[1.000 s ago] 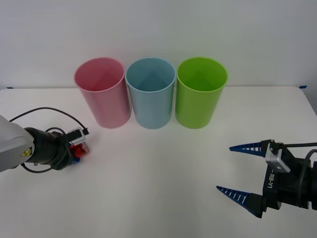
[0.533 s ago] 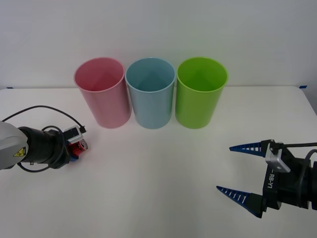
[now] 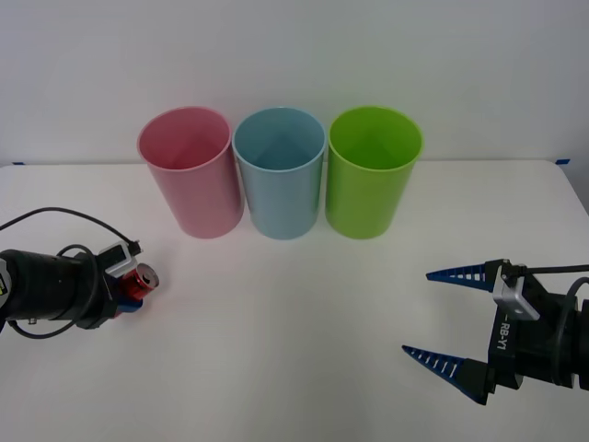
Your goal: Put cans in the blue bin and PET bottles in the pink bin and trash in the green bin.
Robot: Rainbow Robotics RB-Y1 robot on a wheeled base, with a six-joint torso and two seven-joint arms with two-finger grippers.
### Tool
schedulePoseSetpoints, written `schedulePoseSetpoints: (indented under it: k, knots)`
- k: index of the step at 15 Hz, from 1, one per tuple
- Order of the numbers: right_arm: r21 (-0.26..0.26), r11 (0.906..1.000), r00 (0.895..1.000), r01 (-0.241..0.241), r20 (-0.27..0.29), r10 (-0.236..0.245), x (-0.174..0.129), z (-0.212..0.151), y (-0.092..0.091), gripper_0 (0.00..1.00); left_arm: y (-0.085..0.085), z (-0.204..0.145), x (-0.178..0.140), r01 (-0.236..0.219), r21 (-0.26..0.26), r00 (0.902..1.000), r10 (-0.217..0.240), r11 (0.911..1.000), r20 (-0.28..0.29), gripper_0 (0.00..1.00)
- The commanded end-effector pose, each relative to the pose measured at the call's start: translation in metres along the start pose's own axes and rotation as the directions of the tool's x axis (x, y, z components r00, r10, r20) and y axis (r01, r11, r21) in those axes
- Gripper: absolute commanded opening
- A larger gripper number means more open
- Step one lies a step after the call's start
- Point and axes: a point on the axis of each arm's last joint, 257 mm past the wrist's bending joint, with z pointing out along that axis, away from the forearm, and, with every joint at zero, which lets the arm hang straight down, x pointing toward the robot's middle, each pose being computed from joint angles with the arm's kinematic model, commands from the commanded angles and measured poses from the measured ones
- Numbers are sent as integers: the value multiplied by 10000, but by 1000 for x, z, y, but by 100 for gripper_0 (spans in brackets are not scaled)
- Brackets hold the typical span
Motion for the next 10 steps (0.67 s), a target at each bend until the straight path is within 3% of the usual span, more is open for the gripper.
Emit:
schedulePoseSetpoints:
  k: [1,4,6,9,10]
  knots:
    - [0,10000,10000,0,0,0,0,0,0,100,-19,-12,-7,342,321,9960,-367,9989,811,0]
    - [0,10000,10000,0,0,0,0,0,0,100,-33,-30,-5,377,577,9911,-447,9976,1254,0]
    - [0,10000,10000,0,0,0,0,0,0,100,-49,-40,-3,667,932,9857,-800,9934,1481,0]
    - [0,10000,10000,0,0,0,0,0,0,100,-68,-51,-20,1016,1282,9627,-1300,9865,2375,0]
    - [0,10000,10000,0,0,0,0,0,0,100,-73,-56,-34,1002,1375,9486,-1363,9854,2857,0]
